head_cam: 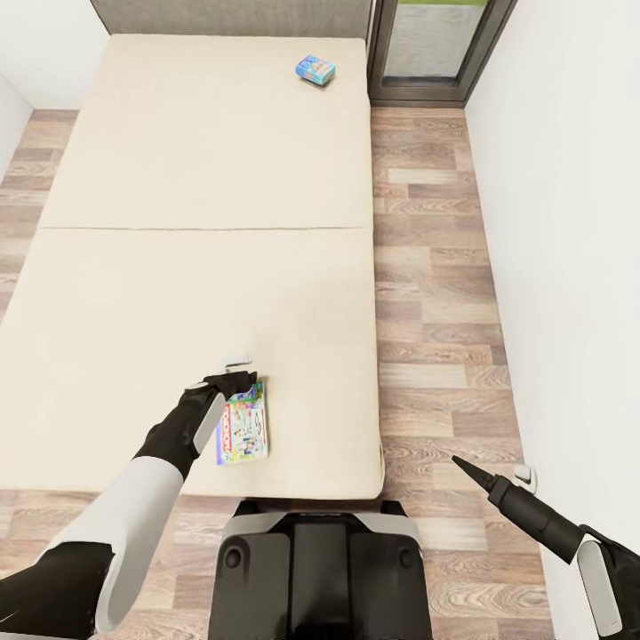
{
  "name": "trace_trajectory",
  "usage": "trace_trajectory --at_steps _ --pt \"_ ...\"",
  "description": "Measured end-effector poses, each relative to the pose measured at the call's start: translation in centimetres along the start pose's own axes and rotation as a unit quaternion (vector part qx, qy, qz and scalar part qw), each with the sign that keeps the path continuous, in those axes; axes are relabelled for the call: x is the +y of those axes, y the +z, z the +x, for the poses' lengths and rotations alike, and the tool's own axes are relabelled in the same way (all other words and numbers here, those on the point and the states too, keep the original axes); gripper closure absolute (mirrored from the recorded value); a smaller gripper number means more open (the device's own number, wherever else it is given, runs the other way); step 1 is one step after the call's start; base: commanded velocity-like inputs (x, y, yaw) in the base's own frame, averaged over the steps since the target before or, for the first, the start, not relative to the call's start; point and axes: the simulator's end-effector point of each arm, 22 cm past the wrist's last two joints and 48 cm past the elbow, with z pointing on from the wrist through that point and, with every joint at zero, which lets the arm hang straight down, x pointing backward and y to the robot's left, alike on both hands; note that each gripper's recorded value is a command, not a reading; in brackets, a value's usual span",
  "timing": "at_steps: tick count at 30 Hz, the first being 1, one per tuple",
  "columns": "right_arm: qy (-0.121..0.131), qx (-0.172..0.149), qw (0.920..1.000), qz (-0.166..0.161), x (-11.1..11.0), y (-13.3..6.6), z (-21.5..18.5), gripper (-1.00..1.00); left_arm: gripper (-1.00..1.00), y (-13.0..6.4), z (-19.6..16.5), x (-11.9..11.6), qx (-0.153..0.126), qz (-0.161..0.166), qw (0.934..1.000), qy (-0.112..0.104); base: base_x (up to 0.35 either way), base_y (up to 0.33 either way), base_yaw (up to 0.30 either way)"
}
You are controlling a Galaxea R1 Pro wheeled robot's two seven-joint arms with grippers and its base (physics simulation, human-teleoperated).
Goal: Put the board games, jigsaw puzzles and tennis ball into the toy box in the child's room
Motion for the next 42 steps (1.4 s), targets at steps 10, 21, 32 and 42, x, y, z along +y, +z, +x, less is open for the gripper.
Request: trace_trajectory --at_steps 10,21,32,42 --pt "0.004 0.004 1.0000 0.004 -0.56 0.11 0.42 -1.00 -1.00 0.54 0.92 0.11 0.007 -0.001 1.0000 0.000 0.000 0.000 0.000" --pt "0.005 0.004 1.0000 0.005 -0.63 0.09 0.44 -1.00 -1.00 0.60 1.03 0.07 0.008 -0.001 1.0000 0.000 0.000 0.000 0.000" --pt "0.004 0.004 1.0000 0.005 -0.65 0.08 0.41 -1.00 -1.00 0.59 1.05 -0.08 0.008 0.000 1.0000 0.000 0.000 0.000 0.000" --pt "0.005 0.003 1.0000 0.004 -0.59 0.08 0.41 -1.00 -1.00 0.59 1.04 -0.10 0.008 0.000 1.0000 -0.001 0.000 0.000 0.000"
